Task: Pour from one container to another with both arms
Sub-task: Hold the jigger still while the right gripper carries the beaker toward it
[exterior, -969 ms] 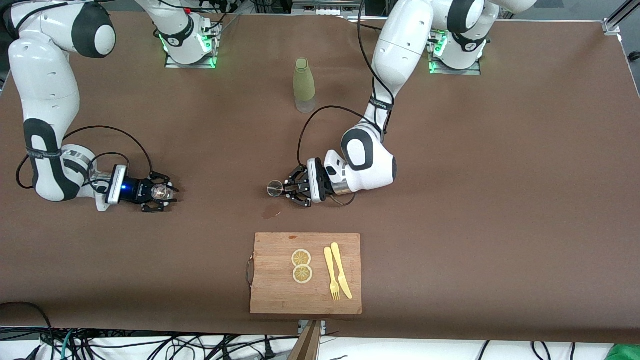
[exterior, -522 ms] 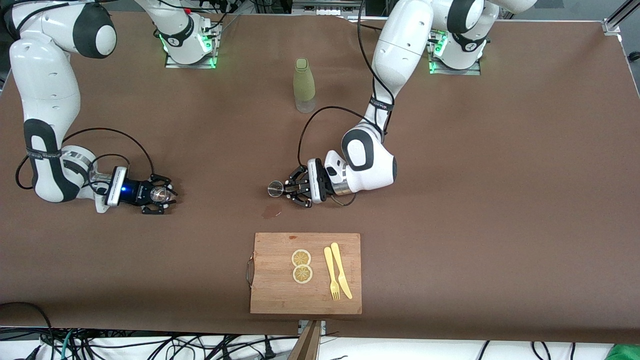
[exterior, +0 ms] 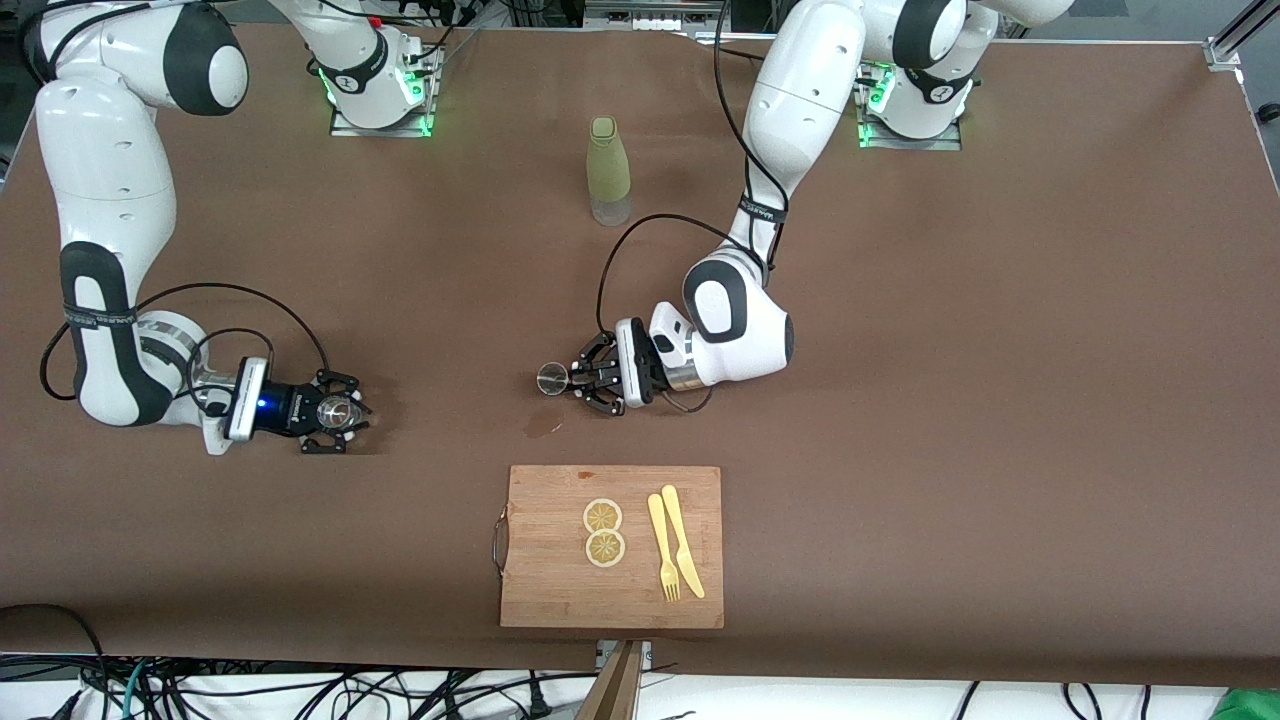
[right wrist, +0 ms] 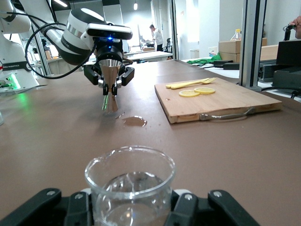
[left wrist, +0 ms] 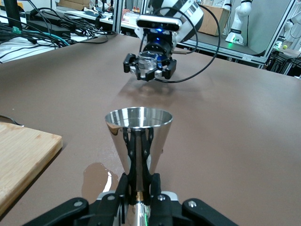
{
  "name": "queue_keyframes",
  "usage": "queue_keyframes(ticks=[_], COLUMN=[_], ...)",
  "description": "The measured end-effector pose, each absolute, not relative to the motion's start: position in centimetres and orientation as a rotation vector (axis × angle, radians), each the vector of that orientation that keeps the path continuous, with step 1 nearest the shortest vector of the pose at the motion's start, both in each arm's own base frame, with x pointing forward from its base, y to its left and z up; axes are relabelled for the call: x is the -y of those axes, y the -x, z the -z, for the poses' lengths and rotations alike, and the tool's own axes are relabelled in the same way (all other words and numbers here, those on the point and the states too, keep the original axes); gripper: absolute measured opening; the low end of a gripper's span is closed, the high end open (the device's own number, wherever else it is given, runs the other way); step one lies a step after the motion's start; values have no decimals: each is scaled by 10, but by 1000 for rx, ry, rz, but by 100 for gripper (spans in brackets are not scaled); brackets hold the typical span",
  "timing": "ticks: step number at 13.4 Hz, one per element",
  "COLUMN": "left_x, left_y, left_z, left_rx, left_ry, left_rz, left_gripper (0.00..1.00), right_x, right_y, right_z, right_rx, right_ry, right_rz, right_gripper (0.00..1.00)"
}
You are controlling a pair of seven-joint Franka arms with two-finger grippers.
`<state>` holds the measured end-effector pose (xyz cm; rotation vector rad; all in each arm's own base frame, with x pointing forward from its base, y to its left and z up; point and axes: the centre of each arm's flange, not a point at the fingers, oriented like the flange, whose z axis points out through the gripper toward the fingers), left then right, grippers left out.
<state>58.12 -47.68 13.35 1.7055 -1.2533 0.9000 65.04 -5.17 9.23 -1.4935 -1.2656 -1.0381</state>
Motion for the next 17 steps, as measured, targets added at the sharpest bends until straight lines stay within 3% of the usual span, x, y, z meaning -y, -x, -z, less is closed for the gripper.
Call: queue_keyframes(ticks=[7, 17], left_x=[472, 478], left_y=[-583, -595], left_z=[-121, -138], left_rx=[1244, 1135], left_ry=[-1728, -1812], left_rz=[-884, -861], left_gripper=[21, 21], right_x=[-14, -58], right_y=[-691, -708], right_z=[-123, -152], right_rx=[1222, 1248], right_ry=[1544, 1589], right_rz=[961, 776], right_gripper=[23, 23])
